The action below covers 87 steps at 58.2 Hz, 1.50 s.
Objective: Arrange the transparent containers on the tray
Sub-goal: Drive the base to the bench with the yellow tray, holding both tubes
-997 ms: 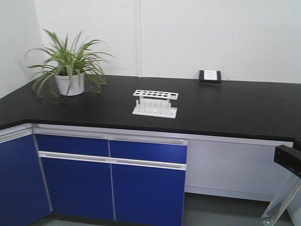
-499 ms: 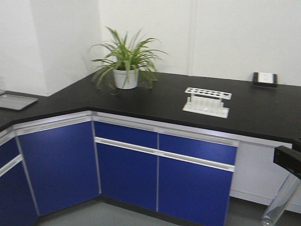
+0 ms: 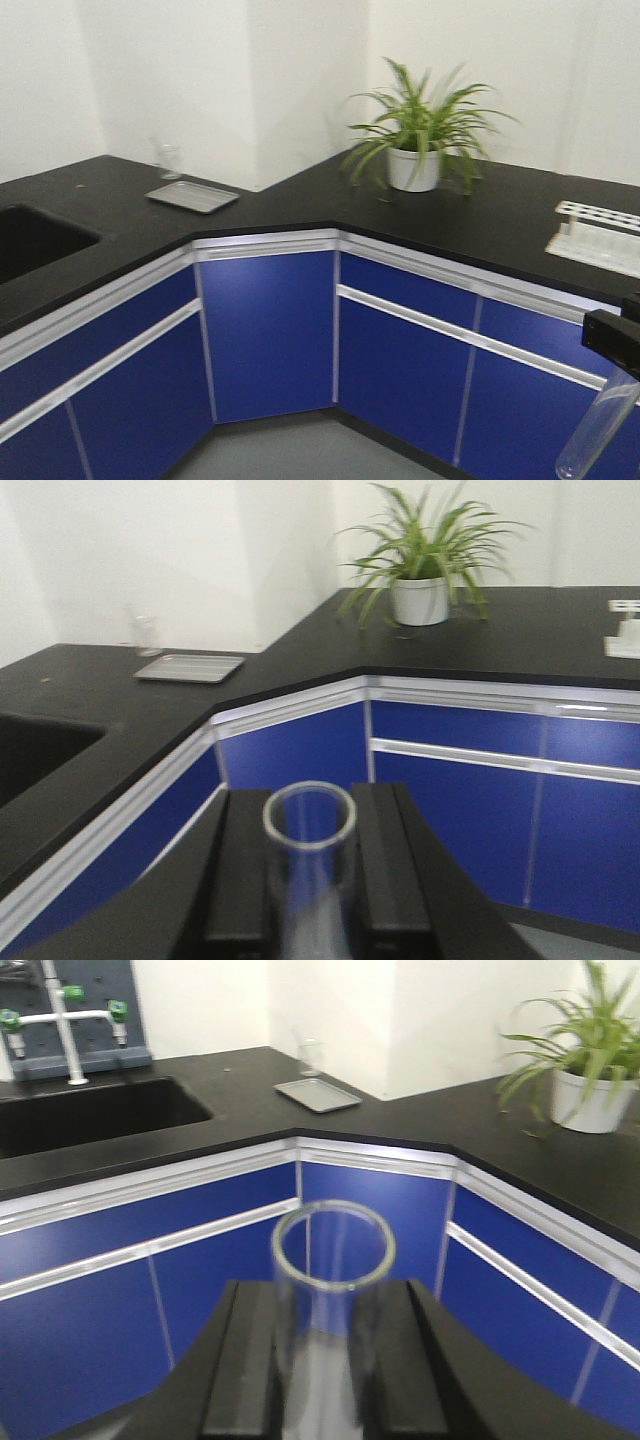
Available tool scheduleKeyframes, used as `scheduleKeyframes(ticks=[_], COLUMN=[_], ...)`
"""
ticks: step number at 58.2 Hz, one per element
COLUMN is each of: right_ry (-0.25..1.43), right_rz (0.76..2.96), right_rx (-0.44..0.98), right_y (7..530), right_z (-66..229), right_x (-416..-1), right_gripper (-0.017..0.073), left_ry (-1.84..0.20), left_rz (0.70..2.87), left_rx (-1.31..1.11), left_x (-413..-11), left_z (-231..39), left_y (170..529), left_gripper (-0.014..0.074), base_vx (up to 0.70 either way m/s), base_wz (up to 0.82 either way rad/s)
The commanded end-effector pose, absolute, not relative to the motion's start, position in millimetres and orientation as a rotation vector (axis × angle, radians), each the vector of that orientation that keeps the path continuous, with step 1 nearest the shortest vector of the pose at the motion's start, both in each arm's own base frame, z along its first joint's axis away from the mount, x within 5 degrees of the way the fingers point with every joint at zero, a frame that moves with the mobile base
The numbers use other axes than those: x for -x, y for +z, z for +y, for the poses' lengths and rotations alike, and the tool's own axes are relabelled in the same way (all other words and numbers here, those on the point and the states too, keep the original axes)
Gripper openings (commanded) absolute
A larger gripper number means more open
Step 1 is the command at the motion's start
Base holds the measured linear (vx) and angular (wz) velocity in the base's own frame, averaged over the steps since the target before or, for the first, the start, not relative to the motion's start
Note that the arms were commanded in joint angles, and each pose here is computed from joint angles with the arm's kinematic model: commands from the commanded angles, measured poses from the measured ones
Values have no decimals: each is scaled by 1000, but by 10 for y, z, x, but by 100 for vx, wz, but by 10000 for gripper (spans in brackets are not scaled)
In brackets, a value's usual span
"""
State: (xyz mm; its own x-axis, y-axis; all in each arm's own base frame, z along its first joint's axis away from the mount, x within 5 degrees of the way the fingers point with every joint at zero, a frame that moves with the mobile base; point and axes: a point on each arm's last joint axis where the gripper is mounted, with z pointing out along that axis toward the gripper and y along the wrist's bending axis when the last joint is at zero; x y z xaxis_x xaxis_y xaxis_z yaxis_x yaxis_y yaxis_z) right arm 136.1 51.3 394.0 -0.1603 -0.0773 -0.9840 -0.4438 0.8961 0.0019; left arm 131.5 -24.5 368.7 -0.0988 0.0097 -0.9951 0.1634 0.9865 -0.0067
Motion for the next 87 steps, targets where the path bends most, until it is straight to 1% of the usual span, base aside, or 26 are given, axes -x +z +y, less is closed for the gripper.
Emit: scheduleKeyframes(ticks=[1,41,87], right_ry=[316,316,316], right_rz=[1634,1634,1633], right_rx=[352,352,351], right_y=[4091,4091,4092], right_z=[478,478,478], right_x=[-1364,-1364,-1364], right_gripper=[118,118,118], left_ry=[-164,-164,-164], left_rz=[1553,1553,1553], left_rx=[-134,-134,-134], left_x=[-1286,-1286,-1286], left_z=[-264,-264,-264], left_y=[3879,3879,3879], left_gripper=[62,62,62], base_vx=[4,9,16], base_wz=[48,47,59])
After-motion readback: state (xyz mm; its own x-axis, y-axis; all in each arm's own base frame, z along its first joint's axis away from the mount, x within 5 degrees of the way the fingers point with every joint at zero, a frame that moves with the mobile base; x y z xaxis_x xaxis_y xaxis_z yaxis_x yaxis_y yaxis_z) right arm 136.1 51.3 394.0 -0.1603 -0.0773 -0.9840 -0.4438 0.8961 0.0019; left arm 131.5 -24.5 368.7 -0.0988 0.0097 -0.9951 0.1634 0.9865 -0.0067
